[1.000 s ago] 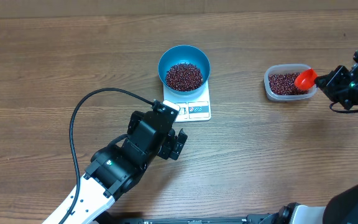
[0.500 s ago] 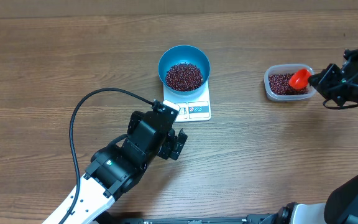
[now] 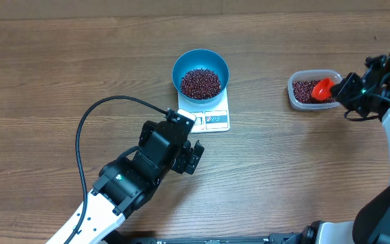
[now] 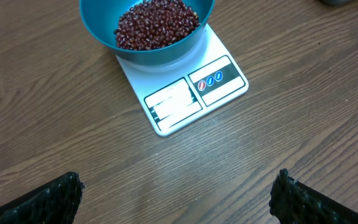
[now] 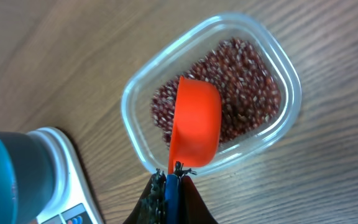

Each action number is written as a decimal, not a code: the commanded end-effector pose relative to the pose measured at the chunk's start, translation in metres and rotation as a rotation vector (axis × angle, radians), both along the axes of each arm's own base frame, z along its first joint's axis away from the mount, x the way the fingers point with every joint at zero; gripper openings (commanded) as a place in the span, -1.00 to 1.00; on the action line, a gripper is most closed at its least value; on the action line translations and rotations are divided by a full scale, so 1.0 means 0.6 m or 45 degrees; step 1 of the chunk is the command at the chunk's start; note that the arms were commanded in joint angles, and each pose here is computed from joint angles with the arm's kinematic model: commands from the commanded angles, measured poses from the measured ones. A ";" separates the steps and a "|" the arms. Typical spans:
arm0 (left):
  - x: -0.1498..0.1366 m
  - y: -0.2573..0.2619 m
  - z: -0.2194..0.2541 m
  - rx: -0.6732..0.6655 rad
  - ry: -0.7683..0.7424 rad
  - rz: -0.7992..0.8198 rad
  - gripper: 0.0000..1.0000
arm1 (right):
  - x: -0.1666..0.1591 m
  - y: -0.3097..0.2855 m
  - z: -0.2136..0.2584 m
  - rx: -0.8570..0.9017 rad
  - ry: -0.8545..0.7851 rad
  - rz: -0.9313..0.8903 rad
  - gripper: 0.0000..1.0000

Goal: Scoop item into bowl and weigh 150g on scale

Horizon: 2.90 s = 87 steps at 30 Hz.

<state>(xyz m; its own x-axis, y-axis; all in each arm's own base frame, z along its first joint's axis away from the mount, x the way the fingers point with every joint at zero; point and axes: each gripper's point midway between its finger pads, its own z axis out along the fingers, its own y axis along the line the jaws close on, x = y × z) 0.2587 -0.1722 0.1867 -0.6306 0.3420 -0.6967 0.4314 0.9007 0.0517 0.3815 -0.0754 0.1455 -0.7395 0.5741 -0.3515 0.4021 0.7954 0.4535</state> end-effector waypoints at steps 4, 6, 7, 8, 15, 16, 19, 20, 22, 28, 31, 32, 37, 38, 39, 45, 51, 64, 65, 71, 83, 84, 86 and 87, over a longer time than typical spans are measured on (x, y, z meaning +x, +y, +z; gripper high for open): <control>-0.001 -0.001 -0.006 0.015 0.009 -0.014 0.99 | -0.014 0.004 -0.041 0.048 0.049 -0.065 -0.93; -0.001 -0.001 -0.006 0.015 0.009 -0.014 0.99 | -0.016 0.005 -0.049 0.048 0.051 -0.065 -0.93; -0.001 -0.001 -0.006 0.015 0.009 -0.014 0.99 | -0.017 0.005 -0.054 0.048 0.051 -0.065 -0.93; -0.001 -0.001 -0.006 0.015 0.009 -0.014 0.99 | -0.018 0.006 -0.058 0.049 0.054 -0.065 -0.93; -0.001 -0.001 -0.006 0.015 0.009 -0.014 0.99 | -0.022 0.007 -0.068 0.050 0.060 -0.065 -0.46; -0.001 -0.001 -0.006 0.015 0.009 -0.014 0.99 | -0.022 0.007 -0.068 0.050 0.060 -0.065 -0.31; -0.001 -0.001 -0.006 0.015 0.009 -0.014 0.99 | -0.022 0.007 -0.068 0.051 0.060 -0.065 -0.03; -0.001 -0.001 -0.006 0.015 0.009 -0.014 0.99 | -0.022 0.007 -0.068 0.051 0.060 -0.065 0.01; -0.001 -0.001 -0.006 0.015 0.009 -0.014 0.99 | -0.022 0.007 -0.068 0.051 0.060 -0.065 0.06; -0.001 -0.001 -0.006 0.015 0.009 -0.014 0.99 | -0.022 0.007 -0.068 0.050 0.060 -0.065 0.25; -0.001 -0.001 -0.006 0.015 0.009 -0.014 0.99 | -0.022 0.007 -0.068 0.050 0.061 -0.065 0.36; -0.001 -0.001 -0.006 0.015 0.009 -0.014 0.99 | -0.022 0.007 -0.068 0.050 0.061 -0.065 0.39; -0.001 -0.001 -0.006 0.015 0.009 -0.014 0.99 | -0.023 0.005 -0.069 0.039 0.065 -0.065 0.41; -0.001 -0.001 -0.006 0.014 0.009 -0.014 0.99 | -0.025 0.003 -0.070 0.031 0.071 -0.069 0.41; -0.001 -0.001 -0.006 0.015 0.009 -0.014 0.99 | -0.026 0.002 -0.072 0.022 0.078 -0.071 0.41; -0.001 -0.001 -0.006 0.015 0.009 -0.014 0.99 | -0.040 -0.006 -0.081 -0.013 0.135 -0.094 0.41; -0.001 -0.001 -0.006 0.015 0.009 -0.014 0.99 | -0.048 -0.005 -0.085 -0.012 0.162 -0.095 0.43; -0.001 -0.001 -0.006 0.015 0.009 -0.014 0.99 | -0.065 -0.004 -0.093 -0.031 0.220 -0.074 0.47; -0.001 -0.001 -0.006 0.015 0.009 -0.014 0.99 | -0.066 -0.004 -0.093 -0.031 0.221 -0.074 0.47; -0.001 -0.001 -0.006 0.015 0.009 -0.014 0.99 | -0.066 -0.004 -0.093 -0.031 0.220 -0.074 0.50; -0.001 -0.001 -0.006 0.015 0.009 -0.014 0.99 | -0.051 -0.003 -0.086 -0.144 0.123 0.151 0.70; -0.001 -0.001 -0.006 0.015 0.009 -0.014 0.99 | -0.048 0.000 -0.084 -0.150 0.103 0.189 0.73; -0.001 -0.001 -0.006 0.015 0.009 -0.014 0.99 | -0.042 0.009 -0.079 -0.157 0.054 0.273 0.78; -0.001 -0.001 -0.006 0.015 0.009 -0.014 0.98 | -0.039 0.013 -0.077 -0.158 0.030 0.314 0.80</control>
